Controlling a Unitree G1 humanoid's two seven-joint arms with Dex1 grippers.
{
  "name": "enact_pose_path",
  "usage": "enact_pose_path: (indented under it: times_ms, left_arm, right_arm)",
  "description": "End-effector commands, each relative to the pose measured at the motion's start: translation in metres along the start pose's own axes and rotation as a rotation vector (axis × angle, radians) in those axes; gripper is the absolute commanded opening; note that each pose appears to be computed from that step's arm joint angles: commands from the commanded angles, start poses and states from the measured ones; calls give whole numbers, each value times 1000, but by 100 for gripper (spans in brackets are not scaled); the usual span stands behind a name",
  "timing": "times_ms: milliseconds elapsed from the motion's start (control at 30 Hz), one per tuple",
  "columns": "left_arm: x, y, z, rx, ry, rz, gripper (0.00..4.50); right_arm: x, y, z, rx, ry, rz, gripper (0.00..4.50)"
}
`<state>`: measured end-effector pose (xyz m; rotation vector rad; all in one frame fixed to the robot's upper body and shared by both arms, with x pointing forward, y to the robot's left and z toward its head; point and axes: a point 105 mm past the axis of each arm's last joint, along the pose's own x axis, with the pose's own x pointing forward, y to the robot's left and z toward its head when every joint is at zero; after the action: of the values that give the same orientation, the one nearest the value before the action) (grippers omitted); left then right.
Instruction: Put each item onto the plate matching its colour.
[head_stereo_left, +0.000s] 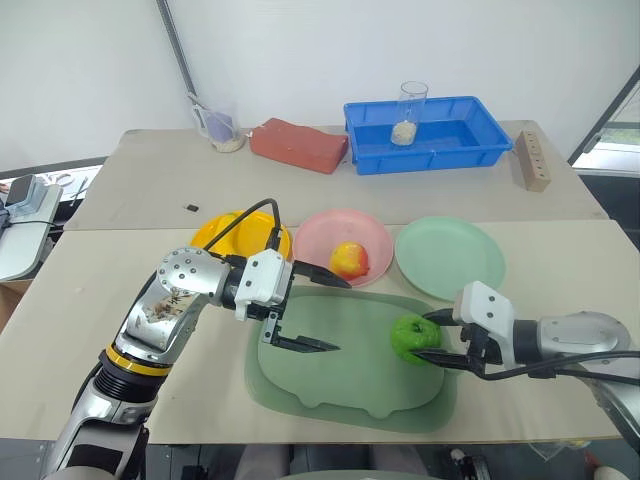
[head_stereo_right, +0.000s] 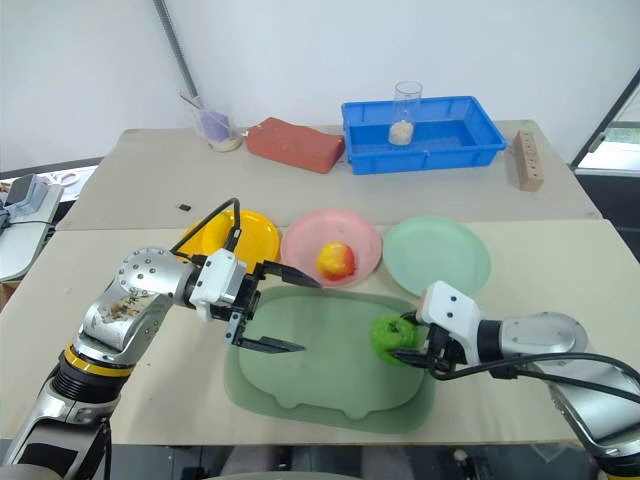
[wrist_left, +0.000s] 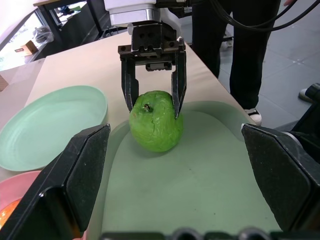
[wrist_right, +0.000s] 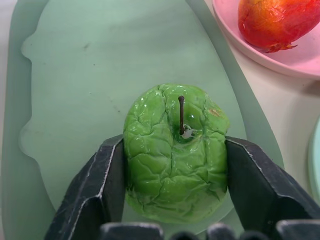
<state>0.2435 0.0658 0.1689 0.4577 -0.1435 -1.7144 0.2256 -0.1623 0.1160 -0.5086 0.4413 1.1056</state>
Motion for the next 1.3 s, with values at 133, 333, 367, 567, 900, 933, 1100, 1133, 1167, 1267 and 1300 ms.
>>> enact_pose_path:
  times_ms: [133,333,367,567,900,933,1100,1133,1167,1267,1300]
  left_arm:
    - [1,31,3,-10,-19,138,450]
    - [-2,63,-4,-56,-30,310,450]
    - [-2,66,-5,-63,-35,326,450]
    - [9,68,1,-67,-67,356,450]
    - [12,63,25,-56,-55,360,450]
    - [8,65,24,-63,-43,370,450]
    - [-25,69,11,-106,29,434,450]
    - [-34,70,7,-122,53,457,450]
    - [-45,69,2,-138,86,481,450]
    - [-74,65,-10,-176,178,529,450]
    - [-90,62,-14,-194,217,555,450]
  right_arm:
    - [-27,-70,38,138,-216,-267,245]
    - [-45,-138,31,266,-252,-582,245]
    - [-44,-143,26,266,-230,-605,245]
    - [-36,-161,7,251,-144,-673,245]
    - [-39,-159,9,248,-153,-650,447]
    - [-44,-158,14,235,-166,-650,447]
    - [-60,-144,39,157,-227,-607,447]
    - [-62,-135,45,137,-241,-567,447]
    - [-63,-121,51,110,-250,-496,447]
    - [-65,-90,54,65,-212,-344,447]
    - [-67,-81,51,54,-178,-313,447]
